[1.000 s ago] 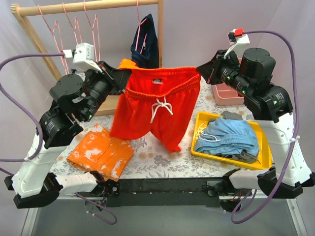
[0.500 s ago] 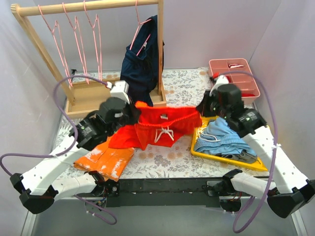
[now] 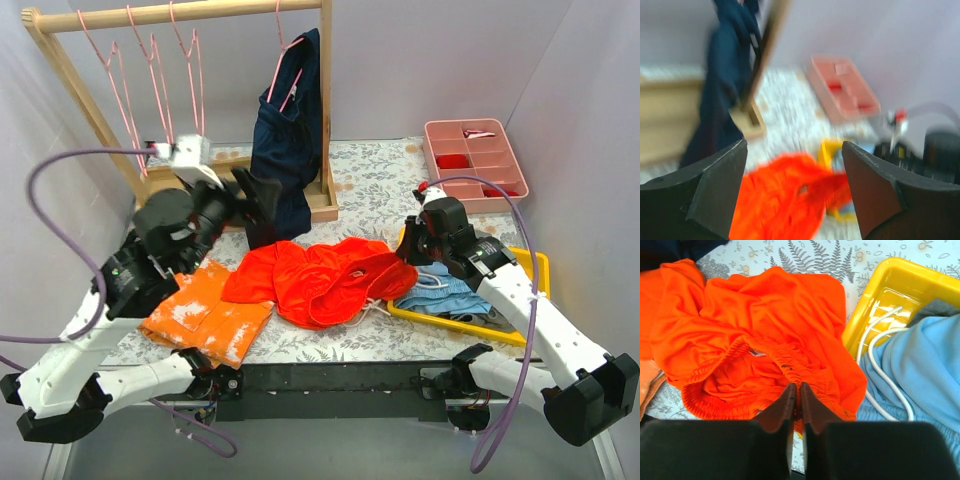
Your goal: Place the shorts on the hanger
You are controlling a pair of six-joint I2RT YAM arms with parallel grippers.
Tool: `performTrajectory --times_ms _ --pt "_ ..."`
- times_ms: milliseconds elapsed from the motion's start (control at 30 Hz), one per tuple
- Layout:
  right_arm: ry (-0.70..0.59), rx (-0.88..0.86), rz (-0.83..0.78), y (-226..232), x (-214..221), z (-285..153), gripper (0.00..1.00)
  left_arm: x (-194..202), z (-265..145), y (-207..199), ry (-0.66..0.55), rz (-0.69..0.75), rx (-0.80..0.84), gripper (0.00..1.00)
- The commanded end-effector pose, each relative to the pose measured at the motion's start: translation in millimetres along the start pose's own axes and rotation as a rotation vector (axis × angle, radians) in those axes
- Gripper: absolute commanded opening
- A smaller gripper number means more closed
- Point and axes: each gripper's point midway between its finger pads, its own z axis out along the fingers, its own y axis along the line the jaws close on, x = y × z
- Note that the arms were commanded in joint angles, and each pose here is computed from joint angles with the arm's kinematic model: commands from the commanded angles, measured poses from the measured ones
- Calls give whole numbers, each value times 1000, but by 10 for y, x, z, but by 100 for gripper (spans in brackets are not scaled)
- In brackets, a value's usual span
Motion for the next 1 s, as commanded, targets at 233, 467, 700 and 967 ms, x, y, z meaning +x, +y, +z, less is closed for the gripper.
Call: performTrajectory --times_ms 233,467,700,967 --pt "-60 -83 -56 134 -129 26 34 -1601 420 984 -357 193 -486 82" --pt "-64 -132 -70 213 -135 -12 38 -1837 970 1355 -286 192 -493 80" --pt "-68 -140 -73 206 -92 -25 40 -1724 1183 1673 -221 186 -555 67" --pt "-60 -153 -76 225 -67 8 41 -1393 1323 1924 -161 182 -591 57"
